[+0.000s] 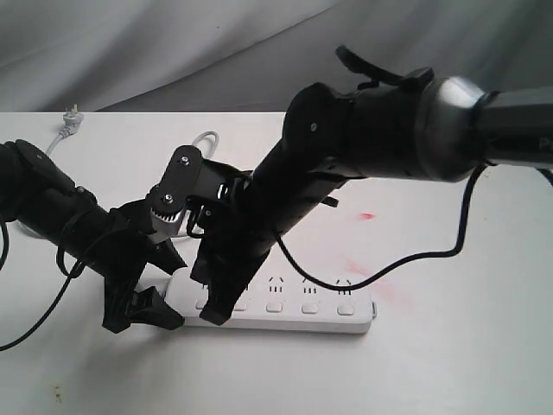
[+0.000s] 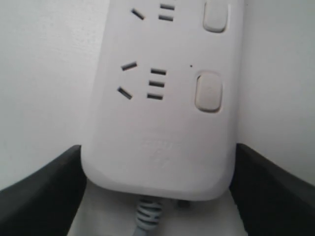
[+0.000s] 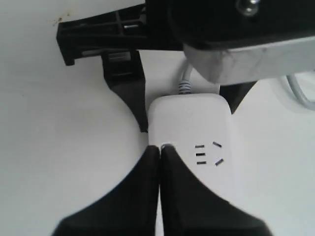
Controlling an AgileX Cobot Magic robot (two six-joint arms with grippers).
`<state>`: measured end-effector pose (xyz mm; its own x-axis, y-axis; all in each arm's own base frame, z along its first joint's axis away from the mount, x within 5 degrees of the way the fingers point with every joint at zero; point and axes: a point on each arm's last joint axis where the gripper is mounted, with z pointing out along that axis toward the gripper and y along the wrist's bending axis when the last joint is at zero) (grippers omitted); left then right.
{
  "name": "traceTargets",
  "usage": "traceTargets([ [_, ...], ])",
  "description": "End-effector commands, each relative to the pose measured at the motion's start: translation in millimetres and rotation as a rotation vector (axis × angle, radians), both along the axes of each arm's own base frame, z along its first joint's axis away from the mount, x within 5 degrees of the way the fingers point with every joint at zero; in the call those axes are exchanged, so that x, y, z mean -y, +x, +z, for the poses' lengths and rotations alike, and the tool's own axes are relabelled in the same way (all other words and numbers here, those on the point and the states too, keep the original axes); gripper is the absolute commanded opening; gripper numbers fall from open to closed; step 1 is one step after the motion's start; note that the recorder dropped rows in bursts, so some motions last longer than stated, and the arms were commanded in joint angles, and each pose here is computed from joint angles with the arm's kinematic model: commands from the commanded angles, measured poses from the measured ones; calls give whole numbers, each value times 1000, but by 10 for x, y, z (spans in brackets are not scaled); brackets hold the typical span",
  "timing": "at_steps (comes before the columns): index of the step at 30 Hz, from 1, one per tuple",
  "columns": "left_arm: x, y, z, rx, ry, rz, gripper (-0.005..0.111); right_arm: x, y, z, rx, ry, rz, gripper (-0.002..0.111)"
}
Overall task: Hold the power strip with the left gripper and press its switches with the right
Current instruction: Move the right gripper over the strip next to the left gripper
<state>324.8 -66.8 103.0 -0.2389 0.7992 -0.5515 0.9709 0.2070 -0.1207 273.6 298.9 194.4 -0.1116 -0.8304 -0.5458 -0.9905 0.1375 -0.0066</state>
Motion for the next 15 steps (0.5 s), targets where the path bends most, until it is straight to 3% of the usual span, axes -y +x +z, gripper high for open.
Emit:
traceTargets([
  [1, 4, 0, 13, -9, -15, 1, 50, -57, 38, -32, 57, 17, 15, 14],
  [5, 4, 0, 13, -9, -15, 1, 50, -92, 61, -114, 33, 37, -17, 36],
  [9, 3, 1, 13, -8, -14, 3, 50, -127, 123, -254, 45, 47, -57, 40],
  [15, 3, 1, 13, -8, -14, 3, 50, -154, 177, -345, 153, 58, 16, 46],
])
